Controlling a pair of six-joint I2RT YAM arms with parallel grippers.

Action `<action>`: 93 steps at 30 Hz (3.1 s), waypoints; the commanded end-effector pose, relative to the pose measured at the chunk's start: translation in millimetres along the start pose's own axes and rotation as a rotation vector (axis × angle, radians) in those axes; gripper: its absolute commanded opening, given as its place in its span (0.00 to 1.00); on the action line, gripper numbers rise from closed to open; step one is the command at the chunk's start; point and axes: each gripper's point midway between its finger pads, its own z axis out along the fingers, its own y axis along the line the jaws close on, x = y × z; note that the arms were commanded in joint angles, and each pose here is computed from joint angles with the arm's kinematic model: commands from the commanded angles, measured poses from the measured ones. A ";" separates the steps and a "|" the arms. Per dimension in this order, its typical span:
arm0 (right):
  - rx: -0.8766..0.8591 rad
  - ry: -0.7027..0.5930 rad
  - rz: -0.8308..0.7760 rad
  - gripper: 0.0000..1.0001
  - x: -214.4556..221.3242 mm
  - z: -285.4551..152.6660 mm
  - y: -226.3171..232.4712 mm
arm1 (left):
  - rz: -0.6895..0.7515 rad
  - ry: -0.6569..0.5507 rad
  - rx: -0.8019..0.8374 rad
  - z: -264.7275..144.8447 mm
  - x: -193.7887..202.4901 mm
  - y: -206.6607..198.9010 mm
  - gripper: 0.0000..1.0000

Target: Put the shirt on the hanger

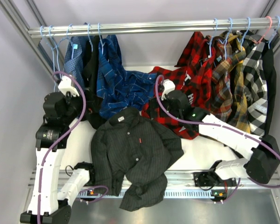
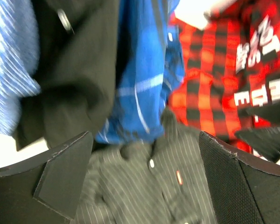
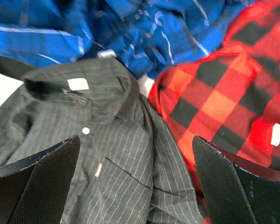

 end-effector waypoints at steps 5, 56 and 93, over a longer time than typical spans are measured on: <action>0.012 0.004 0.052 0.94 28.2 32.9 14.4 | -0.074 0.157 0.136 -3.9 55.2 -16.9 0.98; 0.183 -0.416 0.105 0.00 -97.3 -59.2 -18.0 | 0.205 0.216 0.684 72.8 31.1 -165.6 0.91; 0.291 -0.579 0.208 0.00 -241.9 -77.6 -81.9 | 0.298 -0.322 0.247 148.2 -139.8 -142.7 0.00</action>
